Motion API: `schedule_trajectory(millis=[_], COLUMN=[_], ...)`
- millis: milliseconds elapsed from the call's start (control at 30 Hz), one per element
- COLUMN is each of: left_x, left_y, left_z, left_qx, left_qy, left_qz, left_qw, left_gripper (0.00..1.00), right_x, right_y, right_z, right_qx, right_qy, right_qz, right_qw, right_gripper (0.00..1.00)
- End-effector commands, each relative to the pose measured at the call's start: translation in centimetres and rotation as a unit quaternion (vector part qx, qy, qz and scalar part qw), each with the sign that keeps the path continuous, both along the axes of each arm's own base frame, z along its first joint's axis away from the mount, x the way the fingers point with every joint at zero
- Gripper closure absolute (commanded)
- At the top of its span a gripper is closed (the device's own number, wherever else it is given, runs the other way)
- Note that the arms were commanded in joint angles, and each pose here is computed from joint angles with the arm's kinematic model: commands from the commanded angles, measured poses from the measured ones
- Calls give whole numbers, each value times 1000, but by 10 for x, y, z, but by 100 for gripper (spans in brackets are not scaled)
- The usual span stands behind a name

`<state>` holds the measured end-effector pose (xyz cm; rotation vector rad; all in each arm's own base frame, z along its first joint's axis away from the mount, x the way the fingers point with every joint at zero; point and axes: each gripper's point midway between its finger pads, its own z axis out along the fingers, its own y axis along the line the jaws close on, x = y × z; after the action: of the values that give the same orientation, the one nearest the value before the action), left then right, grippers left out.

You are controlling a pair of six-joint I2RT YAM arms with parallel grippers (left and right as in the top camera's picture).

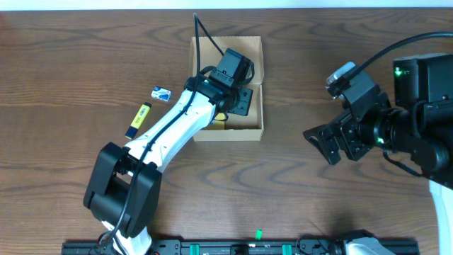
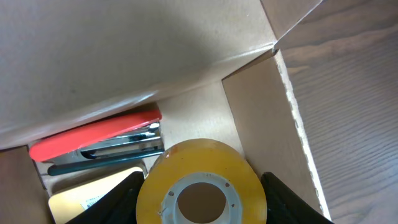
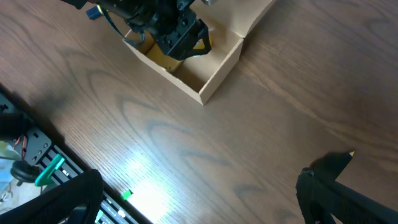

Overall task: Pack container
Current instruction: 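Carry the tape roll into the box and lower it with left gripper, then open the left gripper to release the tape and lift out of box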

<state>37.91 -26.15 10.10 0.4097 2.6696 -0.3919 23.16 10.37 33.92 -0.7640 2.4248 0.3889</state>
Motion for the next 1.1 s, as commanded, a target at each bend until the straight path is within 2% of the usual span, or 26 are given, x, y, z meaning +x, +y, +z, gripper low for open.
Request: schedule_trajectory(millis=[0, 367, 833, 1067], left_x=[-5, -21, -22, -30], left_y=[3, -4, -6, -17], left_z=[-14, -38, -52, -53], left_qx=[14, 46, 28, 27], left_qy=[21, 45, 79, 81], left_qz=[5, -6, 68, 57], left_qw=[1000, 998, 994, 995], left_gripper=[94, 94, 94, 94], right_x=[-1, -1, -1, -1], right_y=[0, 0, 0, 0], right_z=[0, 0, 0, 0], right_qx=[-3, -3, -3, -3], right_qy=[-3, -3, -3, -3], right_qz=[6, 6, 6, 6], right_qw=[1000, 1000, 1000, 1000], right_gripper=[1, 1, 1, 1])
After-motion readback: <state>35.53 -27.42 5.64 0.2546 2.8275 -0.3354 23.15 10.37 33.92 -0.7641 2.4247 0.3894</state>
